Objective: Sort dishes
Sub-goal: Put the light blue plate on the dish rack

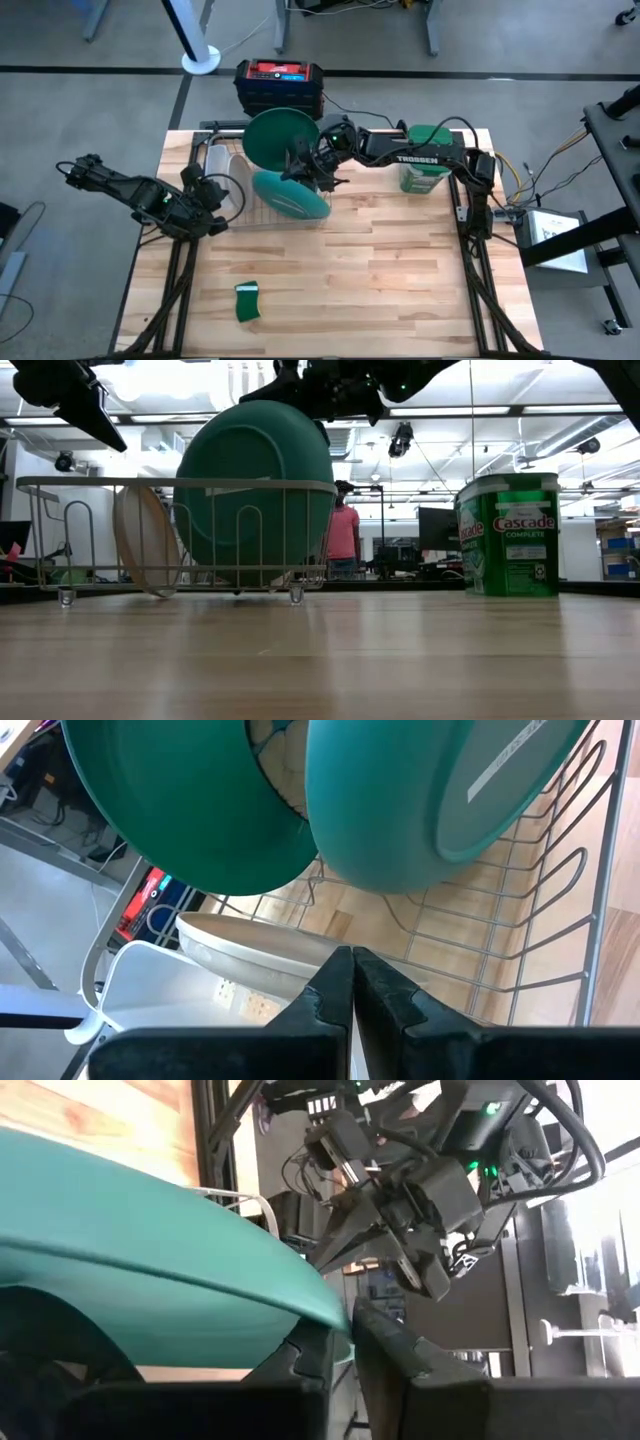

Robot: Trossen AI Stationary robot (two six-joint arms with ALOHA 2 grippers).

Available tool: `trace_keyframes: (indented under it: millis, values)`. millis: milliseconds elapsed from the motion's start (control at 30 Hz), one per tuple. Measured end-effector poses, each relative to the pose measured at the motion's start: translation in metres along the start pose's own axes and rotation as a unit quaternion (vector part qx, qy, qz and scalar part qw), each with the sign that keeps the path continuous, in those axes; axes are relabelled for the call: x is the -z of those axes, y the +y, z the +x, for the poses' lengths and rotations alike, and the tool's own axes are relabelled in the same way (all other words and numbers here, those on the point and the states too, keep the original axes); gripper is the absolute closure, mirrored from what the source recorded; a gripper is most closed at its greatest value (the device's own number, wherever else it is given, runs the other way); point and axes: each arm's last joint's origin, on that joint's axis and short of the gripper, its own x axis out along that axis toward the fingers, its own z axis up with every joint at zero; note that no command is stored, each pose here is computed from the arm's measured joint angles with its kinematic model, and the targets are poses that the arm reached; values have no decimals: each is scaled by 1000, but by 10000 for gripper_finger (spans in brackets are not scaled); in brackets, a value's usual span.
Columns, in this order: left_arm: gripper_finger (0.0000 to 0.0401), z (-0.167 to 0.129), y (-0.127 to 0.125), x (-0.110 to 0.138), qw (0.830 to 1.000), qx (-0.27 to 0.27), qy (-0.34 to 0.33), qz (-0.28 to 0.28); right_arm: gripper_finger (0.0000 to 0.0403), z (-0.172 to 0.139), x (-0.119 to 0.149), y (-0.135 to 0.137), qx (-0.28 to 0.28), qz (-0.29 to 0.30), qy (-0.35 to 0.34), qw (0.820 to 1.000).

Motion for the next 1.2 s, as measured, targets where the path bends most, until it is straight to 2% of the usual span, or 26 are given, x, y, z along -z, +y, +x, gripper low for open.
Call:
trace_keyframes:
  millis: [100,300,633,767,833,933,1067,1200]
  values:
    - [401,0,0,0,1000,0,0,0,368,0,0,-1,3,-14,-1,1000]
    - [401,0,0,0,1000,0,-2,-1,398,-2,0,-8,22,-34,9,999]
    - [401,-1,3,-3,998,-44,-39,-8,402,-11,-10,-33,84,-81,6,993]
    - [400,-7,8,-8,995,-57,-73,-45,402,-22,-20,-49,105,-99,5,990]
    - [396,-14,14,-13,992,-45,-93,-77,402,-30,-26,-57,115,-107,5,988]
    - [375,-26,19,-23,985,2,-129,-111,402,-41,-38,-70,130,-119,2,984]
    - [325,-38,22,-34,975,89,-183,-88,403,-54,-59,-86,144,-134,-13,980]
    - [257,-45,24,-42,964,105,-230,-82,403,-63,-82,-94,132,-139,-49,980]
